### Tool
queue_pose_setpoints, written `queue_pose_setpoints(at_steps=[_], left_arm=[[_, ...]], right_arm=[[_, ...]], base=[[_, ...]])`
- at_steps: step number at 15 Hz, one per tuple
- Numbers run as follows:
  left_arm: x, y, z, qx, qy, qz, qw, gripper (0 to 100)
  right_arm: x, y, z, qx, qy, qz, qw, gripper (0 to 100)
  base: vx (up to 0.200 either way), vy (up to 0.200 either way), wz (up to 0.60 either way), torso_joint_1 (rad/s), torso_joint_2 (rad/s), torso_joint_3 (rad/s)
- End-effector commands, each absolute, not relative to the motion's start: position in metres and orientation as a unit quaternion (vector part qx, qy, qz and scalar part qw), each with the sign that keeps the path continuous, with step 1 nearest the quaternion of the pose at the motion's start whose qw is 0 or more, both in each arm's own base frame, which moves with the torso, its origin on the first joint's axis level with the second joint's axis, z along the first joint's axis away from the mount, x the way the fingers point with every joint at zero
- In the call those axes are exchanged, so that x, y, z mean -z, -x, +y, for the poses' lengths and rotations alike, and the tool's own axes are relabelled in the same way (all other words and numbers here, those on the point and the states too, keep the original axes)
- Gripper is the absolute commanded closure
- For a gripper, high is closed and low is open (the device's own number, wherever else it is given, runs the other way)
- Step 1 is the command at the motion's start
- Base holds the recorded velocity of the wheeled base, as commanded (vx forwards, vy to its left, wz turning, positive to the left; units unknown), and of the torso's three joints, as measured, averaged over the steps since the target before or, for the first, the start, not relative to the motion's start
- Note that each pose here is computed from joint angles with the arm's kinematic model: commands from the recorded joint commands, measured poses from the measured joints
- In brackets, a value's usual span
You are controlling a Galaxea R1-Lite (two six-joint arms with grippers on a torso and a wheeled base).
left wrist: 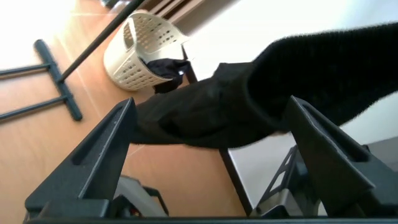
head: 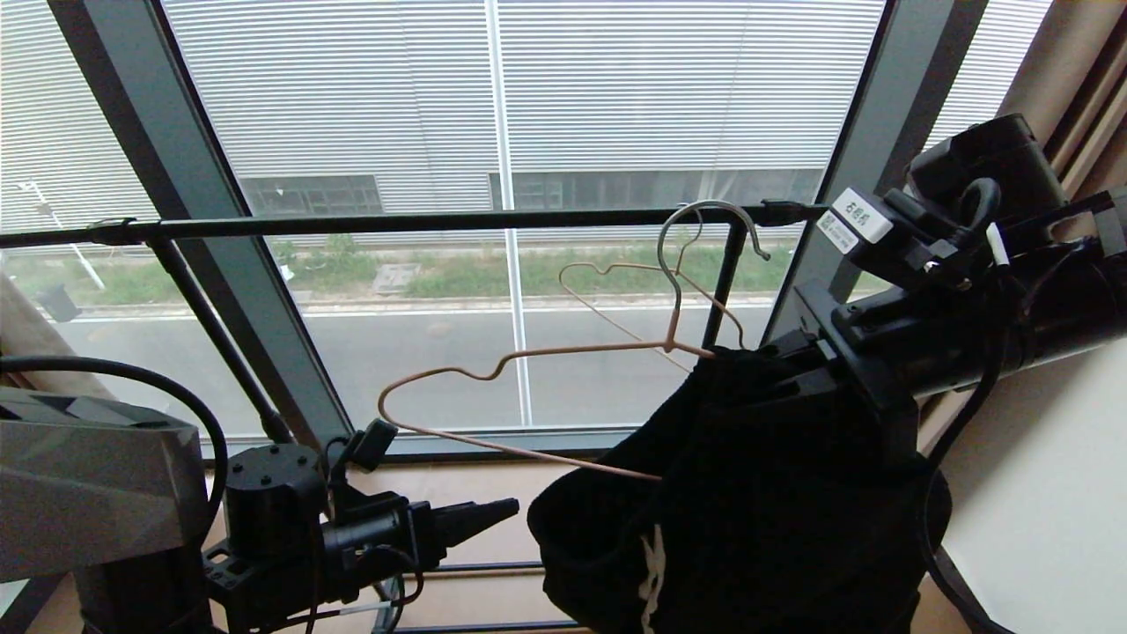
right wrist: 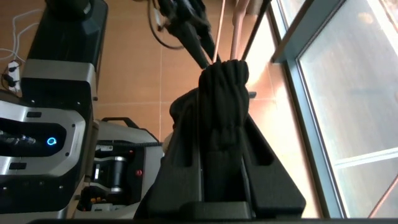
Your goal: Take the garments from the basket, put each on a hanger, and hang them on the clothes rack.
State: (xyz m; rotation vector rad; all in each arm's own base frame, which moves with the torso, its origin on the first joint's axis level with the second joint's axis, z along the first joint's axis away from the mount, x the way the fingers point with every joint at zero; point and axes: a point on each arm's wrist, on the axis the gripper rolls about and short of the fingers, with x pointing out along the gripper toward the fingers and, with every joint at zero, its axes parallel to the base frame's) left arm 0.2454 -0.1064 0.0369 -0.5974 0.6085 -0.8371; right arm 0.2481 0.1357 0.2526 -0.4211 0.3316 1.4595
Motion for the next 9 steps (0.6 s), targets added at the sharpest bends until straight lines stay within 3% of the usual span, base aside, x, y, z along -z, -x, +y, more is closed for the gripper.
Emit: queue_pose_setpoints(at_steps=[1, 9], left_arm=[[-0.037, -0.25, -0.112, 0.403, 0.279, 0.282, 0.825, 0], [-0.029, -0.252, -0.131, 0.426, 0.27, 0.289, 0.814, 0]], right_arm=[[-0.253, -0.246, 0.135, -0.66, 0.19, 0.149, 0.712, 100], [-0.255, -0.243, 0.14, -0.675, 0.184, 0.139, 0.701, 100]], base=[[0.0, 0.0, 0.0, 0.0, 0.0, 0.0], [0.0, 0.0, 0.0, 0.0, 0.0, 0.0]])
